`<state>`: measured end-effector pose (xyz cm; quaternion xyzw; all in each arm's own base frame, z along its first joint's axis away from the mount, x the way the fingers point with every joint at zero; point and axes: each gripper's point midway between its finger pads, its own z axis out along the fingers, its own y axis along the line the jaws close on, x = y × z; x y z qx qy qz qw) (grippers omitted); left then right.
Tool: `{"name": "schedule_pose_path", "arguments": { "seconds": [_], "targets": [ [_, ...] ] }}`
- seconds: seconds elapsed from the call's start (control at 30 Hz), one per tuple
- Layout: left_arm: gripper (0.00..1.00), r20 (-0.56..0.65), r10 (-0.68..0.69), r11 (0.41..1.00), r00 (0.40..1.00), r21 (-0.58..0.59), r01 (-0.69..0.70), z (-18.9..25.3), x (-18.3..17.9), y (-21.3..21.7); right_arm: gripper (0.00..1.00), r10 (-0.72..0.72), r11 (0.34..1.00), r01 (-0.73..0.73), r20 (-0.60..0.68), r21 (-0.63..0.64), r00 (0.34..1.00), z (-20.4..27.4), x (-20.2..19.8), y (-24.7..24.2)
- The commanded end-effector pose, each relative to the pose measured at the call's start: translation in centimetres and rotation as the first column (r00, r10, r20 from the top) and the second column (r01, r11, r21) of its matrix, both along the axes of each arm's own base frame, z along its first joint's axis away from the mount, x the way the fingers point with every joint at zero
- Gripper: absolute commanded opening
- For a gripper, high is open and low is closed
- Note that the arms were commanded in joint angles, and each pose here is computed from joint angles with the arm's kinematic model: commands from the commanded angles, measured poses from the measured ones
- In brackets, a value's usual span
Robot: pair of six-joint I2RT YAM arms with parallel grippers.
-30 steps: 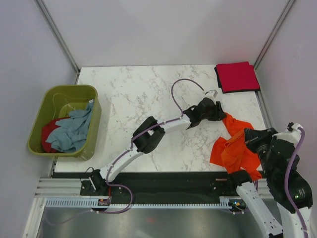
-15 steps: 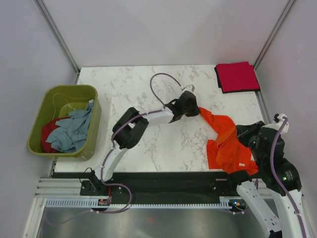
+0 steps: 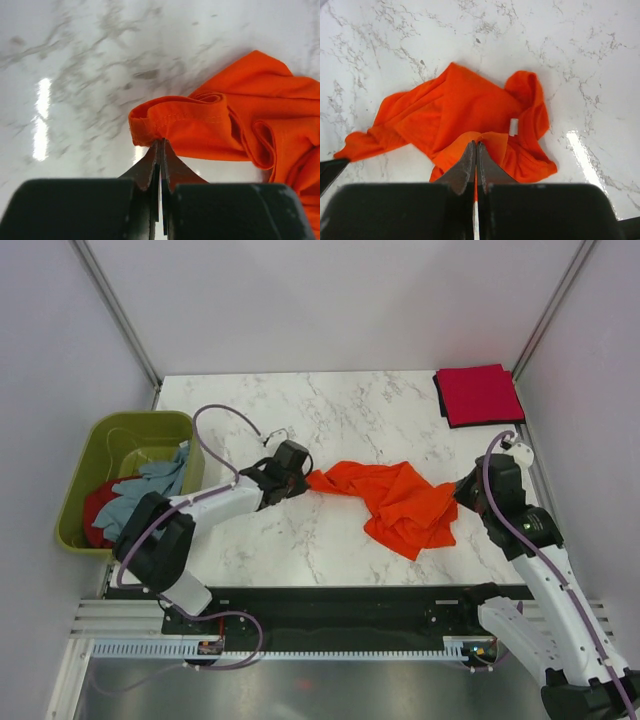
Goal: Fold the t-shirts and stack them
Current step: Flatten the tshirt out
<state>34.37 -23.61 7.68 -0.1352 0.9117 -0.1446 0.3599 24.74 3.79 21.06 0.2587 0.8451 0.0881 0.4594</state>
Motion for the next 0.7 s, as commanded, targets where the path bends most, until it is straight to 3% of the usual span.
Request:
{"name": "schedule_pose_path", "arguments": {
  "seconds": [0.0,0.13,0.27,0.3,0.47,0.67],
  "targets": [
    [0.02,-0.055,0.173,0.981,0.983,0.103,-0.167,-1.4,-2.9,6.5,0.0,0.0,0.998,0.003,0.05,-0.055,0.999,1.6,1.2,-0.6],
    [0.03,-0.077,0.231,0.962,0.97,0.169,-0.215,-0.7,-4.8,10.0,0.0,0.012,0.996,-0.014,-0.021,-0.09,1.0,-0.8,0.1,-0.9],
    [0.45,-0.033,0.219,0.966,0.975,0.145,-0.212,2.9,-4.9,10.4,0.0,-0.012,0.991,0.009,-0.019,-0.134,1.0,-1.1,-0.9,-2.1],
    [0.47,-0.024,0.213,0.969,0.977,0.135,-0.208,3.6,-4.9,10.4,0.0,-0.014,0.988,0.01,-0.027,-0.157,1.0,-1.1,-1.2,-2.4],
    [0.5,0.011,0.09,0.996,0.996,0.019,-0.09,7.4,-4.5,7.6,0.0,-0.005,0.984,-0.002,-0.04,-0.177,0.999,-0.6,-1.2,-2.5],
    [0.45,-0.108,0.003,0.999,0.994,-0.047,-0.008,4.6,-4.9,4.7,0.0,0.046,0.994,-0.045,0.009,-0.102,0.999,0.0,-0.7,-1.0]
  ]
}}
